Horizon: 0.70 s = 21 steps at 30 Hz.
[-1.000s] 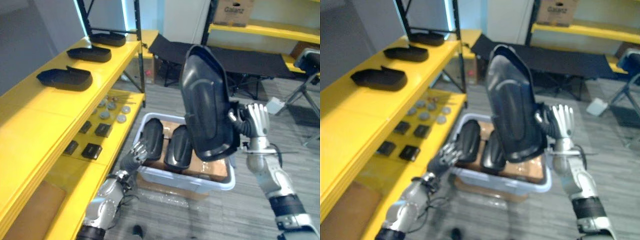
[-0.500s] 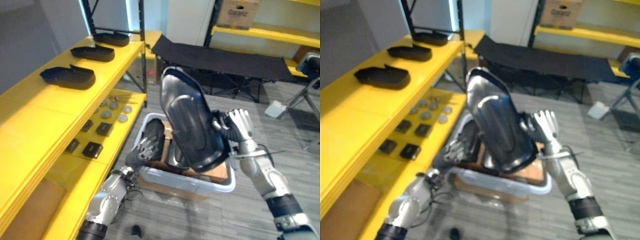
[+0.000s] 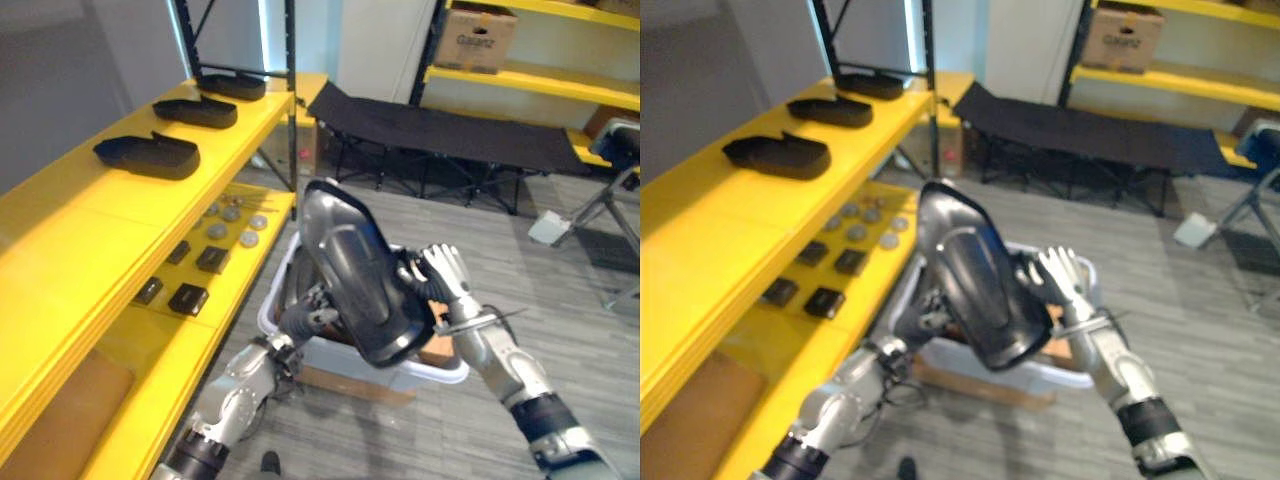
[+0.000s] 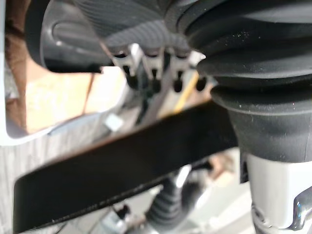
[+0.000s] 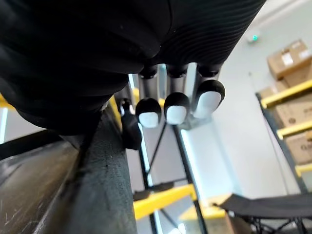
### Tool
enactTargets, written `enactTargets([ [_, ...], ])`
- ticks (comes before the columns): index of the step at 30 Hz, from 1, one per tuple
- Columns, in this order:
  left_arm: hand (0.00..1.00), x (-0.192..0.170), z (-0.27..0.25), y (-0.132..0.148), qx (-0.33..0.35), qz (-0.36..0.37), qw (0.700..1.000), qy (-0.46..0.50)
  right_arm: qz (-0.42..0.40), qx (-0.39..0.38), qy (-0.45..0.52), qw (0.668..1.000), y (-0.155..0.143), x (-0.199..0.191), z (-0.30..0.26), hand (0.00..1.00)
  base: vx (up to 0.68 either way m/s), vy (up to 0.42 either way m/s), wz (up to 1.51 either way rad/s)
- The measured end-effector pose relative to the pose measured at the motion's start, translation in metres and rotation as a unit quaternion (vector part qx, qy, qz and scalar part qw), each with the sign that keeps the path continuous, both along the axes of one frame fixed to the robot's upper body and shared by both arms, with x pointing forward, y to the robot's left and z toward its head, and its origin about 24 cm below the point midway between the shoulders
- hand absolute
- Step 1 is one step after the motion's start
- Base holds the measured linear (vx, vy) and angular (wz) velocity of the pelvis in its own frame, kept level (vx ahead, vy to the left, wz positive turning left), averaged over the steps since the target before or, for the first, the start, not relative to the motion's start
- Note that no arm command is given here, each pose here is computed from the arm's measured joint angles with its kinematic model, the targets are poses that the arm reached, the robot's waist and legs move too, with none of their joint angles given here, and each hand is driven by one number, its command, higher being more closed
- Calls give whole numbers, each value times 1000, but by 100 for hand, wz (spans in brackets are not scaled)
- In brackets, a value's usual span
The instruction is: Walk over and take plastic housings, then place them on the shelf
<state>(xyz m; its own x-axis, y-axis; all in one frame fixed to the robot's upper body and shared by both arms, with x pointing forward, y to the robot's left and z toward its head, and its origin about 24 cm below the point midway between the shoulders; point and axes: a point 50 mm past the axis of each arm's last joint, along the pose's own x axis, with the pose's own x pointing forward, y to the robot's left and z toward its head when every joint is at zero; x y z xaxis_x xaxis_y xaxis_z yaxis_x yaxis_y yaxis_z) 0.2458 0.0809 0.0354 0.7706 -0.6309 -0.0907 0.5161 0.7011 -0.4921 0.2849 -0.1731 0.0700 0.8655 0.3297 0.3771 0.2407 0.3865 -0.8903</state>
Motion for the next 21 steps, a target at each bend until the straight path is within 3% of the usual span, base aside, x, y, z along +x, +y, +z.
enactTargets([
  [21, 0, -2, -7, -7, 32, -12, 999, 9, 2, -1, 29, 1000, 15, 7, -13, 100, -14, 1, 1],
])
